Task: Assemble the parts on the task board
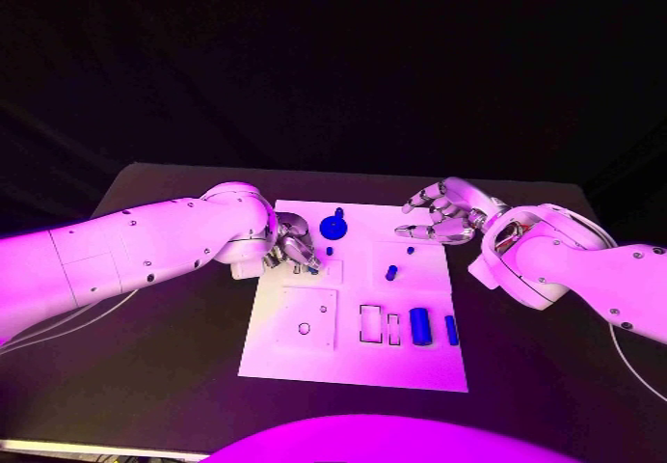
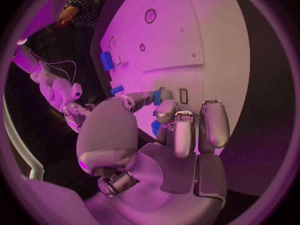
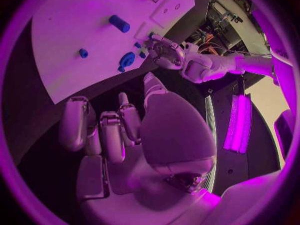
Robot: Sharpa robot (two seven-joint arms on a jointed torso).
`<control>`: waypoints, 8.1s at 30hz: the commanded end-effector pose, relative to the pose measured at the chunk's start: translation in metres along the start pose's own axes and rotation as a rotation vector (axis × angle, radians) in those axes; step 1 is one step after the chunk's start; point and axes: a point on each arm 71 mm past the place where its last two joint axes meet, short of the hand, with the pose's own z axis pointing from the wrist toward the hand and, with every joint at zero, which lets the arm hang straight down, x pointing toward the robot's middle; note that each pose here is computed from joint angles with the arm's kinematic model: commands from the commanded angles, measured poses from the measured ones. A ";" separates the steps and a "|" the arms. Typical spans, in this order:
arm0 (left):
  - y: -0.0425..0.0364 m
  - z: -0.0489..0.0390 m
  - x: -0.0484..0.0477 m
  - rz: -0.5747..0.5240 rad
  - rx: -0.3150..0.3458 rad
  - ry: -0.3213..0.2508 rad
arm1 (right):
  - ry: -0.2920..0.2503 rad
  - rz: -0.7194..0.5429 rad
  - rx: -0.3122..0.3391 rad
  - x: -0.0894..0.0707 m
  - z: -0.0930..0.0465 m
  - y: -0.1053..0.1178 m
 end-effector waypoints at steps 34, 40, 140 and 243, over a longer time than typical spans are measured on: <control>-0.0091 -0.0004 -0.0112 0.058 -0.013 0.078 | 0.005 -0.004 -0.010 0.002 0.001 0.001; -0.0091 0.0005 -0.0117 0.064 -0.019 0.081 | 0.005 -0.004 -0.009 0.002 0.001 0.001; -0.0098 0.0112 -0.0067 0.117 -0.056 0.147 | 0.002 0.002 -0.009 0.002 0.000 0.000; 0.0053 0.0057 -0.0942 0.073 -0.145 -0.092 | -0.022 0.057 0.016 0.001 0.002 -0.013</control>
